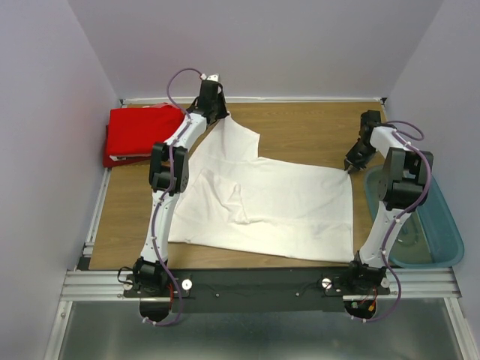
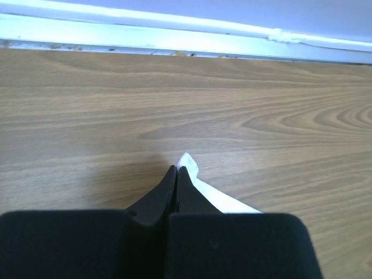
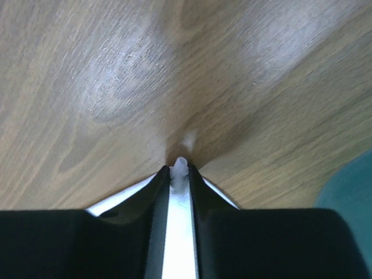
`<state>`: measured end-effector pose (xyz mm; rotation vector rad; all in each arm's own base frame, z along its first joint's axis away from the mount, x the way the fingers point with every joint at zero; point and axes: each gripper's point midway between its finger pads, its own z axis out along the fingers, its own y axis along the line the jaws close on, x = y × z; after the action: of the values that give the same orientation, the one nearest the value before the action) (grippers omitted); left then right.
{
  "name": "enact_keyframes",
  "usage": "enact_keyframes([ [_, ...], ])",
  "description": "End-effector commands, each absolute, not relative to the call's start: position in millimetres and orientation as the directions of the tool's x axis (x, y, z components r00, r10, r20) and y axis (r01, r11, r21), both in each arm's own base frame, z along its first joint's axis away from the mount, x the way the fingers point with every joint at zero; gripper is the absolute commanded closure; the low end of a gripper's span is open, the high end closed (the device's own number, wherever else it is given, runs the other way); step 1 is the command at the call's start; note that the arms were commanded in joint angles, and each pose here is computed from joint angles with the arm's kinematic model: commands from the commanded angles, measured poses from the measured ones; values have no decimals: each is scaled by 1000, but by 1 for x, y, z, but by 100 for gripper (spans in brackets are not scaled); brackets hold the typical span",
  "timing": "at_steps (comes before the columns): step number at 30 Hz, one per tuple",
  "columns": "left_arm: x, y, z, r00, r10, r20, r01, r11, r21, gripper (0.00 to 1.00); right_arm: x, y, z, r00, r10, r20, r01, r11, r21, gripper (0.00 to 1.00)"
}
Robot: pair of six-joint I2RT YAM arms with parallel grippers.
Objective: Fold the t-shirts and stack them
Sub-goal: Fold the tshirt
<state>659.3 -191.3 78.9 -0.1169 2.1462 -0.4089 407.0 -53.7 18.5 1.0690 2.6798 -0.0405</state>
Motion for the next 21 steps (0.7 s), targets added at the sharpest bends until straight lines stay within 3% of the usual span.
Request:
enact_keyframes([
  [1,665,-200,126,-513,-242,-824,177,909,-377,100,417,-55,7,-699,671,-247,676,733,78,79],
  [12,686,-199,185,-379,-261,-888,354,845,-400,100,458,-47,32,-704,642,-305,625,764,165,100],
  [21,678,-189,230,-314,-247,-917,488,786,-379,100,485,-41,68,-688,631,-359,581,775,248,99],
])
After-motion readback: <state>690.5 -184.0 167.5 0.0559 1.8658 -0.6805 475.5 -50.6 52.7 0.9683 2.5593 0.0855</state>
